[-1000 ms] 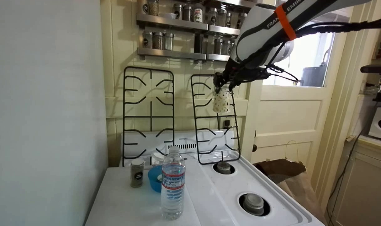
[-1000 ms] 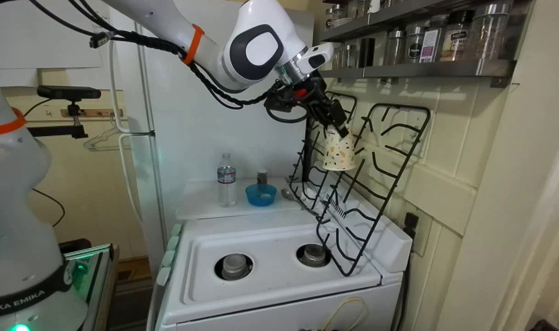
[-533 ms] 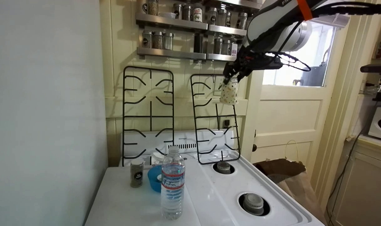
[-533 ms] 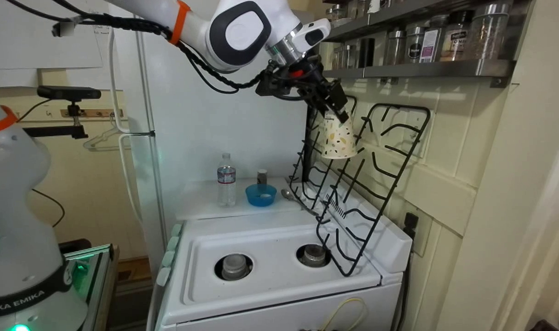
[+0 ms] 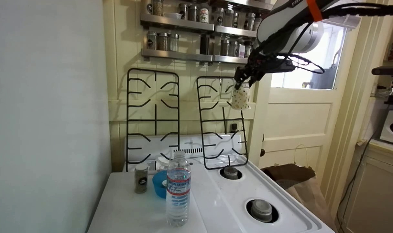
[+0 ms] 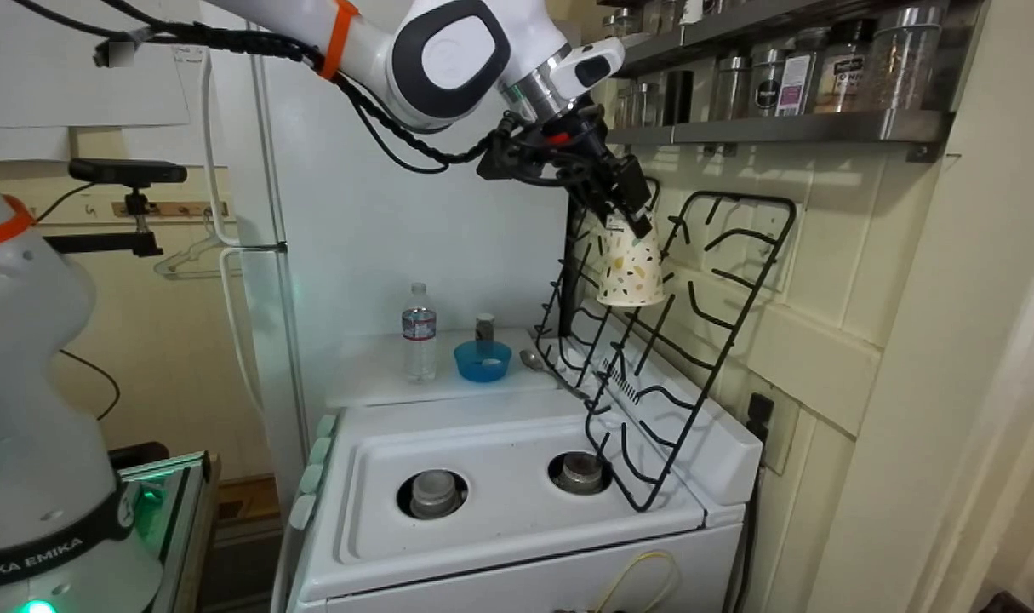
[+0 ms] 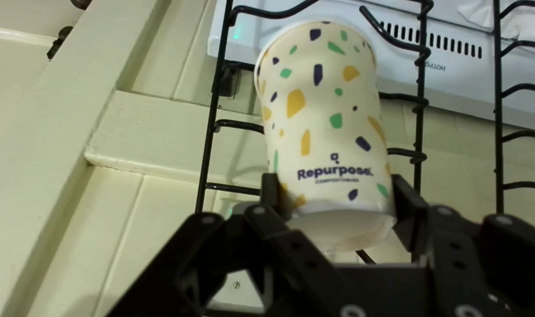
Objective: Hang the cup on the black object
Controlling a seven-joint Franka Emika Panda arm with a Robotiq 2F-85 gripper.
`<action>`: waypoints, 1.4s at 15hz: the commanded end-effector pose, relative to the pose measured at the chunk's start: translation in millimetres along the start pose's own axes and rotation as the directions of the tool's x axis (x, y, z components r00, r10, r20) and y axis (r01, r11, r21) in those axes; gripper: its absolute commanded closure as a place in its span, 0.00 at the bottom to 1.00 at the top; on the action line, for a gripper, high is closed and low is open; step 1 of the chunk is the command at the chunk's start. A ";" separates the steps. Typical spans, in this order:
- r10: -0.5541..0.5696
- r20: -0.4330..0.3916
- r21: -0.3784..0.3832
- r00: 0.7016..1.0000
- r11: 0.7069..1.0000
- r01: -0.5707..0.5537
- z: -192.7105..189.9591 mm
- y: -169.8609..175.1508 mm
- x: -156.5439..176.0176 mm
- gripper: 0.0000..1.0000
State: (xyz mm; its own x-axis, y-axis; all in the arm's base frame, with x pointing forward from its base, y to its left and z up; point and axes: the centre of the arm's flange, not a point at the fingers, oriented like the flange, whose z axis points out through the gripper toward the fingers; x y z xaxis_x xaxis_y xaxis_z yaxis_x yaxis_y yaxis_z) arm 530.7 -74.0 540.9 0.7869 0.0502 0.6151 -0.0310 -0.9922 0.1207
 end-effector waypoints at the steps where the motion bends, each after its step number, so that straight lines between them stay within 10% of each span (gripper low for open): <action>1: 0.027 0.029 -0.014 0.999 1.000 -0.026 12.3 2.4 15.1 0.63; 21: 0.142 0.075 -0.064 0.987 0.988 -0.137 61.1 -29.6 46.5 0.63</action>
State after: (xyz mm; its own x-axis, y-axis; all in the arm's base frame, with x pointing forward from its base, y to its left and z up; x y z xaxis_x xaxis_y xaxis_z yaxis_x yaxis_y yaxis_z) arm 597.1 -56.4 523.0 0.7936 -0.0811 0.6030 -0.1586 -0.9844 0.0764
